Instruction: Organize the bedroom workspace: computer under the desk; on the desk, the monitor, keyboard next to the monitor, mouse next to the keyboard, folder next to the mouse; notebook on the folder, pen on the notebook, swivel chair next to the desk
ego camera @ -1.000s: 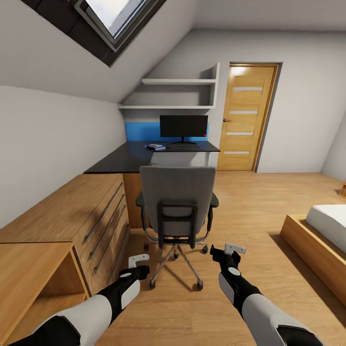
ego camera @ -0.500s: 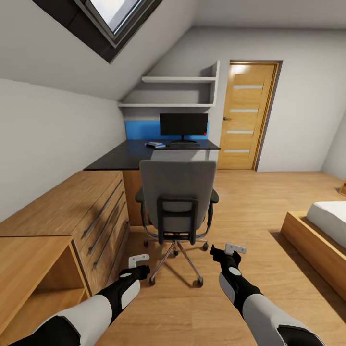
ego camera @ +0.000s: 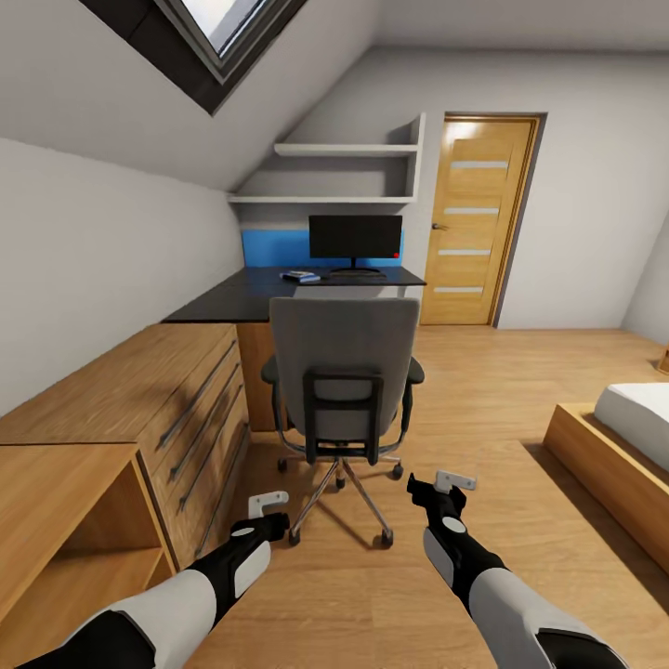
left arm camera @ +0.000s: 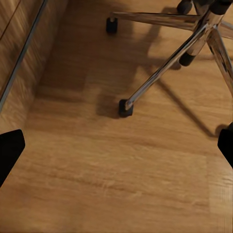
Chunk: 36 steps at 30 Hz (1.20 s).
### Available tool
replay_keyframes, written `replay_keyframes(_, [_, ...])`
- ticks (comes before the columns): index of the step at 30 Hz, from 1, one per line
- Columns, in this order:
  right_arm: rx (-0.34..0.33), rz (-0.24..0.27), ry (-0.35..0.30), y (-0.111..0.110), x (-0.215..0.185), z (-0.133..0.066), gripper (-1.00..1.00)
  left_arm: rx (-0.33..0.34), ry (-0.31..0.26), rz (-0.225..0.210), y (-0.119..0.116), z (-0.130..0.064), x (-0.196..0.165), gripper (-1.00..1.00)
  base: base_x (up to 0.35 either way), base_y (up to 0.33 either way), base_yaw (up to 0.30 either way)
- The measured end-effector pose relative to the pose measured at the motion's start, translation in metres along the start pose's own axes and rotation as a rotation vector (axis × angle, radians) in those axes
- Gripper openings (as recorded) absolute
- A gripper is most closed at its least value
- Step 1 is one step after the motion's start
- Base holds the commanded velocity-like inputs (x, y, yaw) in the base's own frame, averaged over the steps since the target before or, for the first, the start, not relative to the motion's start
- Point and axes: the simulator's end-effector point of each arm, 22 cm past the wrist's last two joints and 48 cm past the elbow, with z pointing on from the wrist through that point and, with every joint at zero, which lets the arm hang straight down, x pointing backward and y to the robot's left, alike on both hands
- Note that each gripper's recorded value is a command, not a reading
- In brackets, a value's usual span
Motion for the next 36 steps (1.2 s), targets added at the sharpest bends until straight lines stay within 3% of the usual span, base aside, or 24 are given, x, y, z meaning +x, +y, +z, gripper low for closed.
replay_keyframes(7, [-0.002, 0.000, -0.009, -0.002, 0.013, 0.003, 1.00, 0.000, 0.011, -0.003, 0.002, 0.007, 0.014, 1.00, 0.000, 0.000, 0.000])
replay_keyframes(8, [-0.001, -0.001, -0.009, -0.003, 0.014, 0.004, 1.00, 0.011, 0.001, -0.006, -0.004, 0.008, 0.009, 1.00, 0.000, 0.000, 0.000])
replay_keyframes(9, [0.010, -0.006, 0.000, -0.011, 0.005, 0.009, 1.00, 0.061, 0.021, 0.006, -0.025, 0.003, -0.006, 1.00, 0.000, 0.000, 0.000])
replay_keyframes(12, [0.017, -0.019, 0.040, -0.018, 0.010, 0.013, 1.00, 0.077, 0.029, 0.018, -0.027, 0.004, -0.017, 1.00, 0.000, 0.000, 0.000])
replay_keyframes(14, [0.029, -0.032, 0.075, -0.028, 0.012, 0.016, 1.00, 0.087, 0.001, 0.024, -0.031, 0.004, -0.047, 1.00, 0.000, 0.000, 0.000])
replay_keyframes(20, [0.023, -0.035, 0.080, -0.027, 0.007, 0.022, 1.00, 0.104, -0.036, 0.016, -0.037, 0.005, -0.068, 1.00, 0.000, 0.000, 0.000])
replay_keyframes(24, [0.023, -0.031, 0.058, -0.027, 0.006, 0.022, 1.00, 0.092, -0.052, 0.007, -0.032, 0.007, -0.068, 1.00, 0.000, 0.000, 0.000])
replay_keyframes(29, [0.021, -0.029, 0.048, -0.027, 0.007, 0.021, 1.00, 0.061, -0.033, 0.008, -0.018, 0.013, -0.054, 1.00, 0.000, 0.000, 0.000])
replay_keyframes(36, [0.021, -0.038, 0.085, -0.028, 0.028, 0.018, 1.00, 0.046, 0.006, 0.019, -0.017, 0.015, -0.033, 1.00, 0.072, 0.000, 0.000])
